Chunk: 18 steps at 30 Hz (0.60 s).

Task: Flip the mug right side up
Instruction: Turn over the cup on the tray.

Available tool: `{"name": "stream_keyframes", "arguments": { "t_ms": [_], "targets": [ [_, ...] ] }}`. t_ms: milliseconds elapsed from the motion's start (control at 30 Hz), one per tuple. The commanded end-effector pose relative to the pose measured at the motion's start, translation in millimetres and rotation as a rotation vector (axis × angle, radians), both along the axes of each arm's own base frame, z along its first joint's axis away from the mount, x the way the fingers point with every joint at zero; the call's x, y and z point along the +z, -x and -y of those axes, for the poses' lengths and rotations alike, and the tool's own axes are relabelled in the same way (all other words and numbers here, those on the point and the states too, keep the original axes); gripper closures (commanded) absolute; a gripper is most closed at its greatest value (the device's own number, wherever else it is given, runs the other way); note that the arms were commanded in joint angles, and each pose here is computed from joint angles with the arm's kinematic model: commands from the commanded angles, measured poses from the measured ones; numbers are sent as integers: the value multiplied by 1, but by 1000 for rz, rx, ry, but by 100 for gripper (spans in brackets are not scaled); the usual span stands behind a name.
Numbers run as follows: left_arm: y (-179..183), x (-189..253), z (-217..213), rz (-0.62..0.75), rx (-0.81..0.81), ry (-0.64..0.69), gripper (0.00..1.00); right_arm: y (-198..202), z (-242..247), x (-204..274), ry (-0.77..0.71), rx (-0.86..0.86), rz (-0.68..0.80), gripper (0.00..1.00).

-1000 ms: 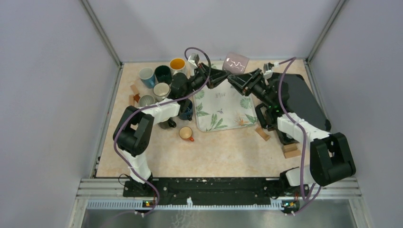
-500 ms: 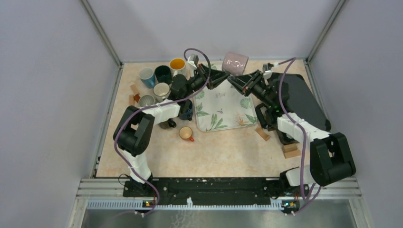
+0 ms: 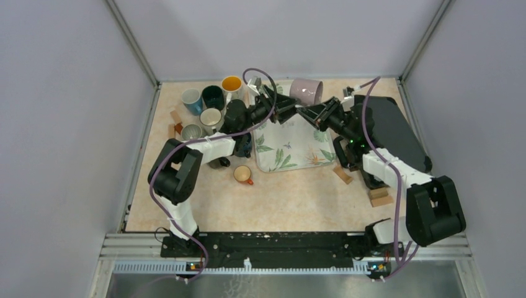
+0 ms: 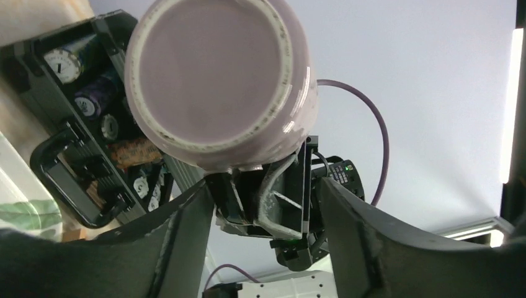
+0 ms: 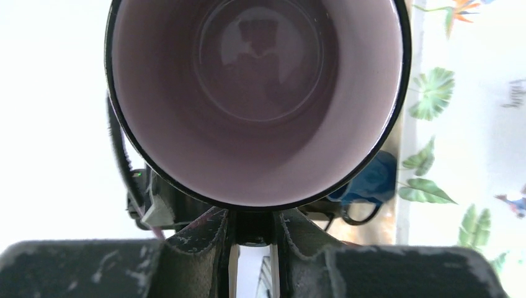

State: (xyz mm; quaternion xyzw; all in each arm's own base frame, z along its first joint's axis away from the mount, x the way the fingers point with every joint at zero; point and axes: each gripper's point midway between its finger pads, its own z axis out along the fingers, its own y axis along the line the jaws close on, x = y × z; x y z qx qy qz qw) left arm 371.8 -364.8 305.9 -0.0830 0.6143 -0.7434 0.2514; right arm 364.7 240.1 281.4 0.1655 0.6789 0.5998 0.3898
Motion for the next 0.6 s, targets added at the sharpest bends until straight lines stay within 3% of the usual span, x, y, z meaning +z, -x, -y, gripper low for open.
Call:
{"name": "stream_keyframes", "arguments": {
  "t_ms": [0, 233, 567],
  "targets": [
    [22, 3, 1, 87, -49, -46, 24, 3, 11, 53, 45, -71, 199, 100],
    [20, -28, -8, 110, 11, -268, 3, 5, 22, 46, 175, -118, 201, 100],
    [16, -21, -57, 272, 177, -602, 2, 27, 29, 6, 449, -66, 144, 100]
  ]
}}
